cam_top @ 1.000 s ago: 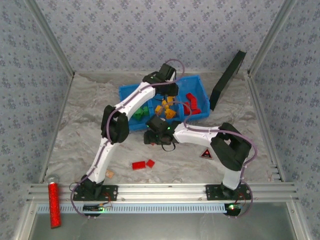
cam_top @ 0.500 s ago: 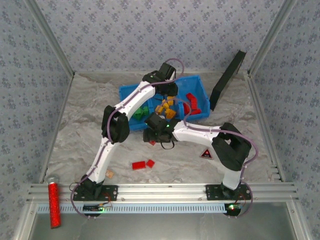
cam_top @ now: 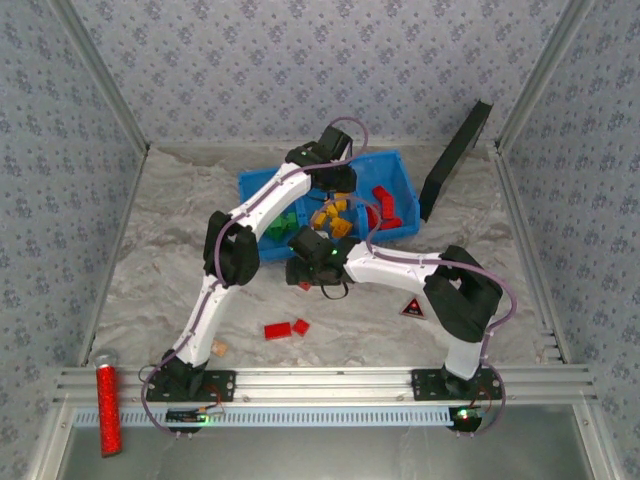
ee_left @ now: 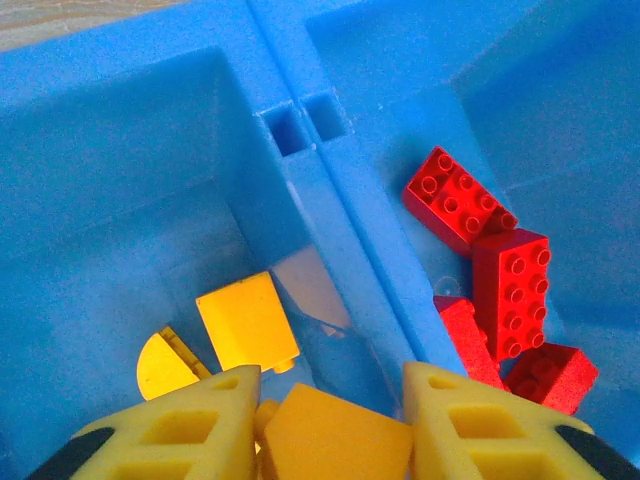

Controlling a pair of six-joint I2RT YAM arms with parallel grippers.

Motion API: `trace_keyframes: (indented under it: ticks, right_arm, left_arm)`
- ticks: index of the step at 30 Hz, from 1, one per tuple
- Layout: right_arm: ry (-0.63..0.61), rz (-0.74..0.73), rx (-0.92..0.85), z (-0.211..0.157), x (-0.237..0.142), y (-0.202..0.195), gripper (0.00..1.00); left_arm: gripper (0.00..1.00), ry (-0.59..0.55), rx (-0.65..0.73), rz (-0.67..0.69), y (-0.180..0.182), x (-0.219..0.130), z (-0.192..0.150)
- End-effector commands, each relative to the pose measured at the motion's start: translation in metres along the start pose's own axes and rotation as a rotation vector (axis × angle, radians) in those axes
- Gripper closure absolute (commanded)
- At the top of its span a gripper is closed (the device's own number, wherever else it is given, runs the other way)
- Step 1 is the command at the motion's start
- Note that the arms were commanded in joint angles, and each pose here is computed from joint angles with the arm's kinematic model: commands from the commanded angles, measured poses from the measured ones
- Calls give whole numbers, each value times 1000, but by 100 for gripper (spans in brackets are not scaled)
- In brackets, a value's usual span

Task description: Sort the legos into containers by color

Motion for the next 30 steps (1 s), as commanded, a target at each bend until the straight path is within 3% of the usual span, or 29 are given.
trace_keyframes:
  ticks: [1,10,19,30]
  right_arm:
    - [-3,-32,-19,-4,-4,-4,21]
    - [2,-30,-25,-4,-2,-2,21]
    - [5,-37,-25,-6,1,-3,21]
    - [55,-42,-30,-8,24,3,24]
  left_arm:
    - [61,150,-2,118,21,27,-33]
    - [51,127,-12,114,25,13,-32]
    - [50,98,-18,108,29,-8,-27]
    - [50,-6,-13,71,31,-71,-5]
Point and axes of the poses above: each hand's point on the last joint's axis, 136 mm out from that joint toward the fingers, its own x axis out along the fingers, its own y axis along the line the jaws close on, z = x × y, the point moved 9 cm from there along -x, back along the fingers, and after that the axes turned 2 degrees about -x, right-handed, at the moved point
